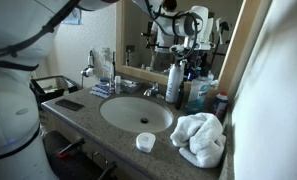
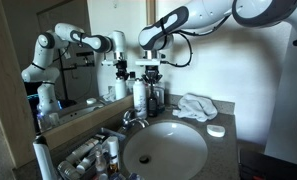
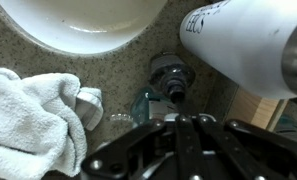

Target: Push the nozzle on the black bottle then place it on the left side of the counter

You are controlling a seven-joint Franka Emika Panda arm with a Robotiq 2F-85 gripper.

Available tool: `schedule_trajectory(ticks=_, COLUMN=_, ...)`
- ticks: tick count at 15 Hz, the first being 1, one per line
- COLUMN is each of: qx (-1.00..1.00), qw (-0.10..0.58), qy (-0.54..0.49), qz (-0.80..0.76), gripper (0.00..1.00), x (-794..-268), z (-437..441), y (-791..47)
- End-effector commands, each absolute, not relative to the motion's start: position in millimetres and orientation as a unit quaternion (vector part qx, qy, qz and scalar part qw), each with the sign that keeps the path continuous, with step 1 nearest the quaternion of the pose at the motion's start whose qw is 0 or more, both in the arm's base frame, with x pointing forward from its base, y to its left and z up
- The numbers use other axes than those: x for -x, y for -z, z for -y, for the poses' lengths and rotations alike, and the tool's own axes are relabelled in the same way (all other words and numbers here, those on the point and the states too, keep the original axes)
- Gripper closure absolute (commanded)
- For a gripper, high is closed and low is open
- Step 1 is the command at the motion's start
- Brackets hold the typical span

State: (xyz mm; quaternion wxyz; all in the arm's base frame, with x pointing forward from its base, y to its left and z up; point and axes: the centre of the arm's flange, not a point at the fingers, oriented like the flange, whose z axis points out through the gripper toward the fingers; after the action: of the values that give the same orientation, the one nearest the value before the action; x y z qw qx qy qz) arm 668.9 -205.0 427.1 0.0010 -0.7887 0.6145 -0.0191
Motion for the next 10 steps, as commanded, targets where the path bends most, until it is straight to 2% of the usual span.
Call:
schedule_trajectory(ticks=1, qx=0.783, qw=-0.01, qy=0.011, qz=-0.622, gripper=1.0, x=-659.1, z=197.4, y=-420.7)
schedule_trajectory(ticks=10, qx=0.781, qw=-0.036, qy=0.022, qz=-0.623, gripper=1.0, x=-662.7, z=198.5, y=-394.0)
